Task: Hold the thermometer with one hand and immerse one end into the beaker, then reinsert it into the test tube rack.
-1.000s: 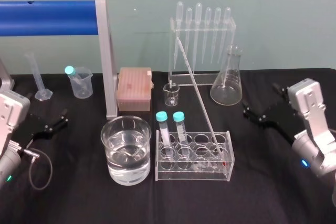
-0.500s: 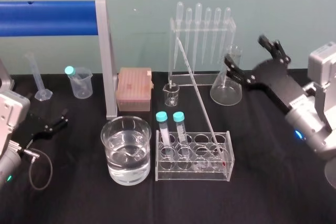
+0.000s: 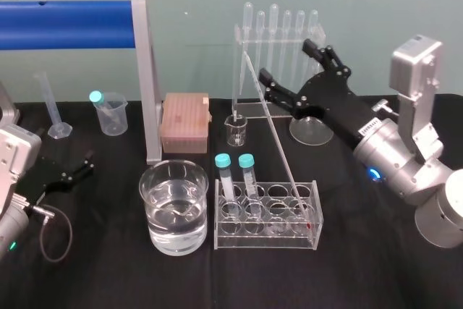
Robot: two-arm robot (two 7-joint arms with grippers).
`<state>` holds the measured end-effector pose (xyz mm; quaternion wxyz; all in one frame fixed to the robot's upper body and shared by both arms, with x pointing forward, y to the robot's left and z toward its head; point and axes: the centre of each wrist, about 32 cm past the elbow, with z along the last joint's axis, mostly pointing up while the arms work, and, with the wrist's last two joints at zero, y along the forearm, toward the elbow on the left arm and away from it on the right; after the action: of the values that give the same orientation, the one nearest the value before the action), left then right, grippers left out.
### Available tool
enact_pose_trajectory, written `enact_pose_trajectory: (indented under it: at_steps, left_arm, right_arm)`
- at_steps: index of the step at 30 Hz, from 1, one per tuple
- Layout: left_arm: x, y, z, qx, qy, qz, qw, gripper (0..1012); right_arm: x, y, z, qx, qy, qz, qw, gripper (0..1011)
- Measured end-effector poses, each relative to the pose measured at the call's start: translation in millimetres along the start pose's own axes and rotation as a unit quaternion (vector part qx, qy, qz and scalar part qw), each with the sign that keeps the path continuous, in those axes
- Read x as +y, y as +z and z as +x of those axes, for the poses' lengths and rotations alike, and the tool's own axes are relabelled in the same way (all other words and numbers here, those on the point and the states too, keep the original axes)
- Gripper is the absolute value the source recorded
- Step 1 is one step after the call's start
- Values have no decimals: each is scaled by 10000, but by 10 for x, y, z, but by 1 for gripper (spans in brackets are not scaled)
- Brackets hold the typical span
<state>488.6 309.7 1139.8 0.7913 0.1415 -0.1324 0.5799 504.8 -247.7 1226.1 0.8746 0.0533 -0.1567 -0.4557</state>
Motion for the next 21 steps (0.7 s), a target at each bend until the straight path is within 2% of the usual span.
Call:
enact_pose_trajectory:
  at_steps: [8,21]
  left_arm:
    - [0,0,0,0,0,0,10000,1008]
    - [0,0,0,0,0,0,10000,1008]
  right_arm:
    - [131,43,22,290,162,-469,9983,1003]
    - [265,-1,37,508,259,-891,9944,1003]
